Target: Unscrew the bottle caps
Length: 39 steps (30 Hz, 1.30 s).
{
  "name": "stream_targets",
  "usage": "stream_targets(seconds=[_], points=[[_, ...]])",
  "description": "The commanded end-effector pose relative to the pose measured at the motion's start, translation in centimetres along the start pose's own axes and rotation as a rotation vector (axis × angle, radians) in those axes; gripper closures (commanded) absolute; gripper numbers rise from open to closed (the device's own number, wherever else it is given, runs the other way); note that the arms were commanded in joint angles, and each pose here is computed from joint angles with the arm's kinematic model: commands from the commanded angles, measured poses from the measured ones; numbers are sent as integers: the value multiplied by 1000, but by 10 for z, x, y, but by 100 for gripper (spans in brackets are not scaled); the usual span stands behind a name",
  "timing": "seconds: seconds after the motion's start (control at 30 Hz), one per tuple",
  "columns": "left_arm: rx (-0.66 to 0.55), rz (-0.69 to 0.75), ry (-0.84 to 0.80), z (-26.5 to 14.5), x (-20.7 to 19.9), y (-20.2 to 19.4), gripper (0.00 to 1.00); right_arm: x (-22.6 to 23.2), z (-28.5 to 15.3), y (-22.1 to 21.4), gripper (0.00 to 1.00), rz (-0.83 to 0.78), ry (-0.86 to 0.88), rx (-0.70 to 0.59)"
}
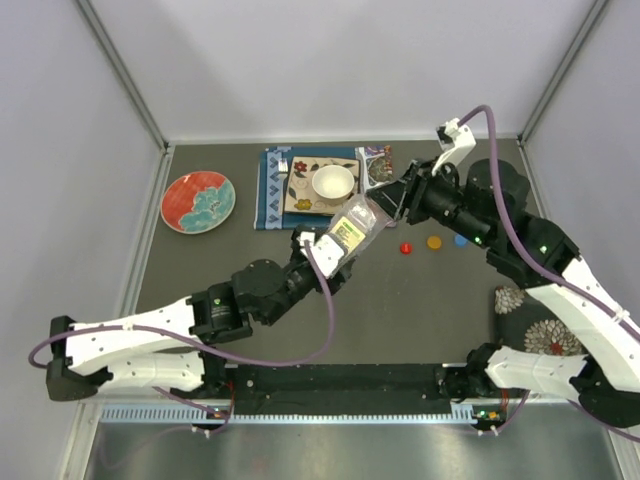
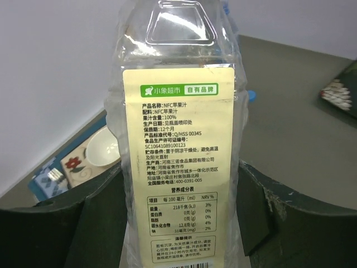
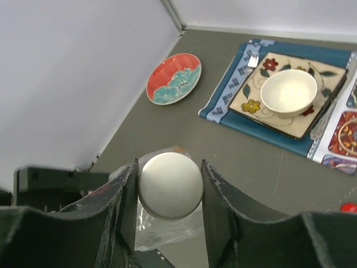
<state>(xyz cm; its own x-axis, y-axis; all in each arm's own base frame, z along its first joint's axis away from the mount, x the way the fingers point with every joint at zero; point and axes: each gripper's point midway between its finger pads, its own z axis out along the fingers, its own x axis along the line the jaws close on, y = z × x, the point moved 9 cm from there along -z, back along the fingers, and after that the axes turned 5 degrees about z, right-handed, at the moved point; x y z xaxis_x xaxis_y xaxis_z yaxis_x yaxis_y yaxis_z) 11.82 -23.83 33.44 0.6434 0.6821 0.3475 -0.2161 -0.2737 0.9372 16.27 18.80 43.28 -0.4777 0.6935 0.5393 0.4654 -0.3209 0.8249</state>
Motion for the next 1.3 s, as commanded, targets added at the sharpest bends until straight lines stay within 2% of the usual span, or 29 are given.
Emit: stream_targets(seconds=[0.0, 0.03, 0.07, 0.13, 0.17, 0.33, 0.47, 0.7, 1.0, 1.1, 1.27], points=[[-211, -153, -367, -17, -4, 36, 100, 18, -28, 14, 100, -216, 242, -19], [-211, -194, -430, -21, -4, 38, 100, 19, -32, 13, 100, -246, 273, -5], [-267, -210, -620, -31, -11, 44, 100, 20, -36, 16, 100, -277, 285, -12], [-277, -290, -712, -34, 0, 48, 100, 21, -45, 15, 100, -366, 350, -9], [-292, -299, -832, -40, -2, 49, 100, 22, -49, 14, 100, -393, 383, 1], [-289, -371, -1046, -42, 10, 54, 100, 34, -71, 5, 100, -523, 672, 55], [-287, -414, -1208, -41, 8, 54, 100, 37, -83, -1, 100, -584, 801, 77], [-320, -432, -1285, -45, 9, 56, 100, 41, -101, -6, 100, -656, 957, 74], [-301, -460, -1333, -42, 5, 50, 100, 39, -105, -20, 100, -671, 1120, 169], [-294, -459, -1325, -41, 5, 49, 100, 36, -101, -21, 100, -665, 1102, 191], [-237, -438, -1267, -36, 4, 40, 100, 34, -99, -12, 100, -671, 973, 138]])
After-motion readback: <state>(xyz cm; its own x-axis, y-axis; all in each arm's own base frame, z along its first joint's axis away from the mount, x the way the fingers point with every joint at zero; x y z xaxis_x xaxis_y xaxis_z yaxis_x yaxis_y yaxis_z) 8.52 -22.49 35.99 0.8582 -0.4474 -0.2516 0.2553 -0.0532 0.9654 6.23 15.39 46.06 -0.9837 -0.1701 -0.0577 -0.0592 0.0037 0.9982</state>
